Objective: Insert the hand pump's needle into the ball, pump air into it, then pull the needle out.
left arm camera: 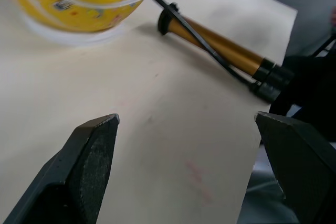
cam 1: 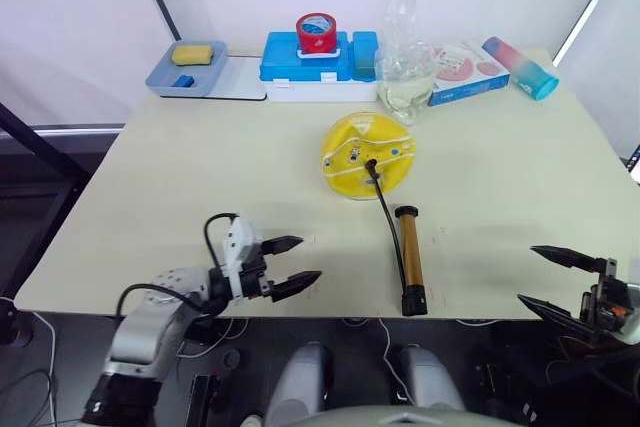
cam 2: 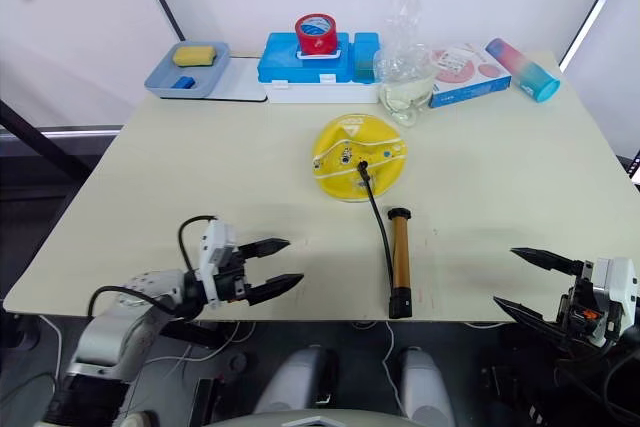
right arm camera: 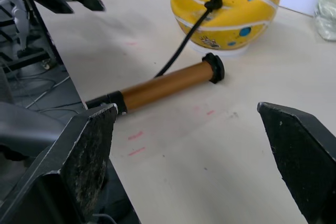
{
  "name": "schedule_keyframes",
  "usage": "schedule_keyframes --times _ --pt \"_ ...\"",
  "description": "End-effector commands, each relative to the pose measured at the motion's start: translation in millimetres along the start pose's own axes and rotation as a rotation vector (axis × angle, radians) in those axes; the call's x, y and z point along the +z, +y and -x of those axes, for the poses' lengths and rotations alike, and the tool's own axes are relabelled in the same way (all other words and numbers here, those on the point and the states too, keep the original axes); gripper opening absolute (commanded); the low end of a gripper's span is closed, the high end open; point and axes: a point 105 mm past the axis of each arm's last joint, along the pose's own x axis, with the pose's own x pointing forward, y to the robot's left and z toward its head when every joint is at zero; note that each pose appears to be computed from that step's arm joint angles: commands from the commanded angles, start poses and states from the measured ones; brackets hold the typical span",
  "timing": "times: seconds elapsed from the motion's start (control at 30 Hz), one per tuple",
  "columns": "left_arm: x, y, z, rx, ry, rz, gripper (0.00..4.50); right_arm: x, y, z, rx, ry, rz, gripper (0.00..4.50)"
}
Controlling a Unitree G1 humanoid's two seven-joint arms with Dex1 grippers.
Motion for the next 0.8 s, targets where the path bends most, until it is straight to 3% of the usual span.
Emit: schedule_keyframes --times 0.03,0.33,0.63,0.8 --pt "3 -9 -25 -0.054 0.012 -0.004 4.41 12 3 0 -0.004 -0.029 0.032 4.50" --pt "8 -14 -84 -0.110 0.059 0.097 4.41 10 12 -9 -0.013 -0.037 0.039 4.50" --pt "10 -26 -116 -0.168 0.106 0.194 4.41 13 11 -20 -0.024 -0.051 0.050 4.50" --pt "23 -39 -127 -0.243 0.085 0.234 4.41 12 10 -23 -0.028 -0.047 0.056 4.50"
